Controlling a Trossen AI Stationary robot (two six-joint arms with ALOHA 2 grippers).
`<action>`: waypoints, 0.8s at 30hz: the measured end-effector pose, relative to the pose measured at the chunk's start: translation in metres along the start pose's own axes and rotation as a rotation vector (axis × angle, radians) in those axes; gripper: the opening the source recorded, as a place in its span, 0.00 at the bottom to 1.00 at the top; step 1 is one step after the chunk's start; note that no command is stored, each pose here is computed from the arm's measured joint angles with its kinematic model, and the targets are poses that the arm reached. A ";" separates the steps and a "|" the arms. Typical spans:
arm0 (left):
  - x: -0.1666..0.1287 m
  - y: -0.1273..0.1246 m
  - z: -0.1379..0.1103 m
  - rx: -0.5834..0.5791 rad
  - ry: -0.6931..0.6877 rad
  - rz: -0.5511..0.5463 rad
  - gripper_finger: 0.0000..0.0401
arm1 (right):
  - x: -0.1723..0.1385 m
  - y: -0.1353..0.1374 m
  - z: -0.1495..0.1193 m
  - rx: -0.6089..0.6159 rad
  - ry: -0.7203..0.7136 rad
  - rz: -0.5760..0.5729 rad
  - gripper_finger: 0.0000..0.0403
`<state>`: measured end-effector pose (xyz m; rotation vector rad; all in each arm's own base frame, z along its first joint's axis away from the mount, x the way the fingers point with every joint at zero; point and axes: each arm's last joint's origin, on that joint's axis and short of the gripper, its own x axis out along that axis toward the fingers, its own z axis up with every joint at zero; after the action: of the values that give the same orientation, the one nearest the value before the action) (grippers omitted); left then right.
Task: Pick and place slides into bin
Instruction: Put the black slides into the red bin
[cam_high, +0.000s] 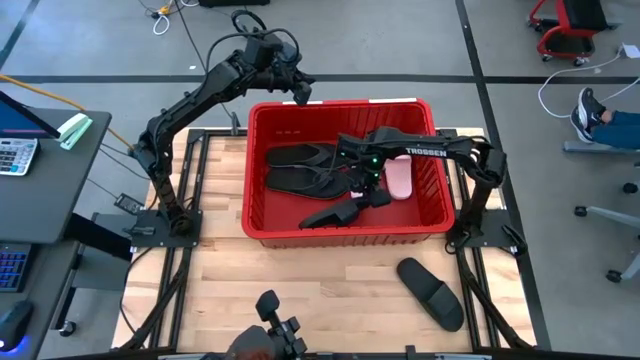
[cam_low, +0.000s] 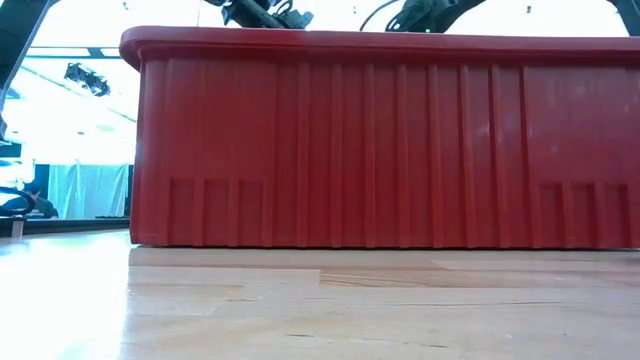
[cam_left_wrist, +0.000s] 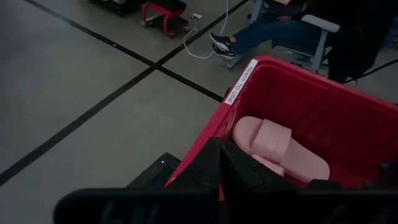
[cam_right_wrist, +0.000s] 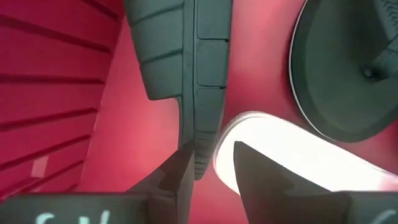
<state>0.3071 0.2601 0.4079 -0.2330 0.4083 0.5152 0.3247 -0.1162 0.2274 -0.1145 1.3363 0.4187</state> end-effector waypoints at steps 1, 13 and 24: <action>0.000 0.000 0.000 0.000 0.000 0.000 0.02 | 0.000 0.000 0.000 0.003 0.000 -0.001 0.30; 0.000 0.000 -0.001 -0.003 0.013 0.000 0.06 | -0.020 0.010 0.000 0.034 -0.044 -0.056 0.30; 0.000 0.000 -0.002 -0.006 0.025 0.001 0.02 | -0.005 0.021 0.002 0.009 -0.012 -0.007 0.30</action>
<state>0.3061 0.2592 0.4059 -0.2451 0.4311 0.5147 0.3184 -0.0974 0.2358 -0.1092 1.3255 0.4069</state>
